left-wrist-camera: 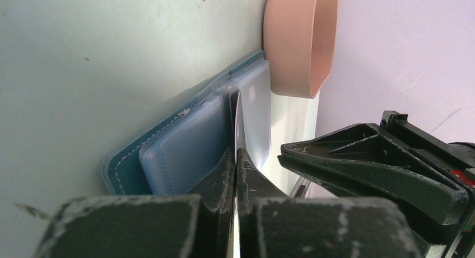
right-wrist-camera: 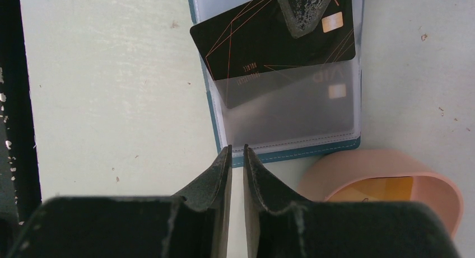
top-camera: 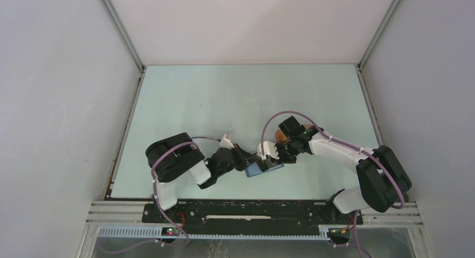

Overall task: Put the credit cards into the card holder
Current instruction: Insert the credit card into the storage box.

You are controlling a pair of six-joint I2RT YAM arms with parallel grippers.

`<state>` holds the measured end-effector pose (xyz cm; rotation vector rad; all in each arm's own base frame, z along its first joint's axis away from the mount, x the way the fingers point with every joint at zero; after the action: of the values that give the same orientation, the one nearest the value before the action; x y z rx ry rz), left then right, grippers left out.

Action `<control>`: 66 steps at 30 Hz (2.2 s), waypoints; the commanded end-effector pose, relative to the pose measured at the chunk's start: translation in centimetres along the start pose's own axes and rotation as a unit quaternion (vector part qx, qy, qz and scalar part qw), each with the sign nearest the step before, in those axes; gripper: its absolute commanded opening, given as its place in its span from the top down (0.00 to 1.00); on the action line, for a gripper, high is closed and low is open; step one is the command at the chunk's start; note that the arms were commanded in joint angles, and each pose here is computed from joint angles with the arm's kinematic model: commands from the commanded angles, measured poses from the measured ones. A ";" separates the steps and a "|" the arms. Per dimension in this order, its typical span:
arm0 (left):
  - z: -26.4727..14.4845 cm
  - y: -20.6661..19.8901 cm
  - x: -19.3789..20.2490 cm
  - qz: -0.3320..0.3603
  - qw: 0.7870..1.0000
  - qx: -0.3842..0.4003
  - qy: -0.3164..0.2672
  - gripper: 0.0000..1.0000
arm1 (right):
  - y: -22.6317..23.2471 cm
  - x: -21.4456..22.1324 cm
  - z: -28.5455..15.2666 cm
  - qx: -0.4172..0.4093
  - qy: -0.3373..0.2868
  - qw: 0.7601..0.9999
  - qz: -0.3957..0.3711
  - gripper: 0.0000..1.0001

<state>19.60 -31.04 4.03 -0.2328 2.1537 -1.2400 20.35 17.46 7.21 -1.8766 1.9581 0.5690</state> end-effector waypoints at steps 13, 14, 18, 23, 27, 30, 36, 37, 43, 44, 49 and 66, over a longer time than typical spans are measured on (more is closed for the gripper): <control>0.1 0.7 1.0 -0.017 0.999 -0.016 0.044 0.97 | -0.1 -0.8 -0.2 0.002 -0.006 1.000 -0.010 0.80; 0.1 0.7 1.0 -0.018 0.999 -0.016 0.044 0.98 | -0.1 -0.8 -0.2 0.002 -0.005 1.000 -0.010 0.80; -0.2 0.8 1.2 -0.020 0.999 -0.015 0.047 0.98 | -0.1 -0.8 -0.3 0.003 -0.005 1.000 -0.012 0.80; -0.1 0.9 1.4 -0.026 0.998 -0.010 0.052 0.98 | -0.1 -0.8 -0.2 0.003 -0.004 1.000 -0.012 0.80; 0.0 0.9 1.5 -0.027 0.998 -0.009 0.055 0.98 | -0.1 -0.7 -0.2 0.003 -0.002 1.000 -0.012 0.80; -0.1 1.0 1.6 -0.023 0.998 -0.009 0.057 0.98 | -0.2 -0.6 -0.1 0.003 0.003 1.000 -0.010 0.80; 0.1 1.3 1.9 -0.012 0.998 -0.011 0.068 0.98 | -0.2 -0.3 0.4 0.005 0.018 1.000 -0.009 0.80; 0.2 1.3 2.0 -0.013 0.997 -0.010 0.070 0.98 | -0.2 -0.2 0.5 0.006 0.019 1.000 -0.009 0.80; -0.3 1.6 2.3 -0.017 0.997 -0.014 0.079 0.98 | -0.2 0.0 0.8 0.002 0.030 1.000 -0.005 0.80; -0.3 1.5 2.3 -0.017 0.997 -0.013 0.081 0.98 | -0.3 0.0 0.8 0.002 0.031 0.999 -0.004 0.80; -0.2 1.4 2.1 -0.015 0.996 -0.008 0.086 0.98 | -0.3 0.1 1.1 0.002 0.041 0.999 -0.004 0.81; 0.9 1.1 1.9 -0.013 0.995 0.001 0.103 0.96 | -0.2 0.2 1.4 -0.001 0.048 0.999 -0.006 0.82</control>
<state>19.39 -31.89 3.91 -0.1996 2.2345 -1.3843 20.20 17.67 5.97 -1.9403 1.9990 0.5018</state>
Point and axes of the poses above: each gripper's point midway between its finger pads, its own z axis out along the fingers, its own y axis along the line the jaws close on, x = y × z, the point moved 4 cm from there along -z, back along the fingers, and after that the axes turned 14 degrees about z, right-handed, at the moved point
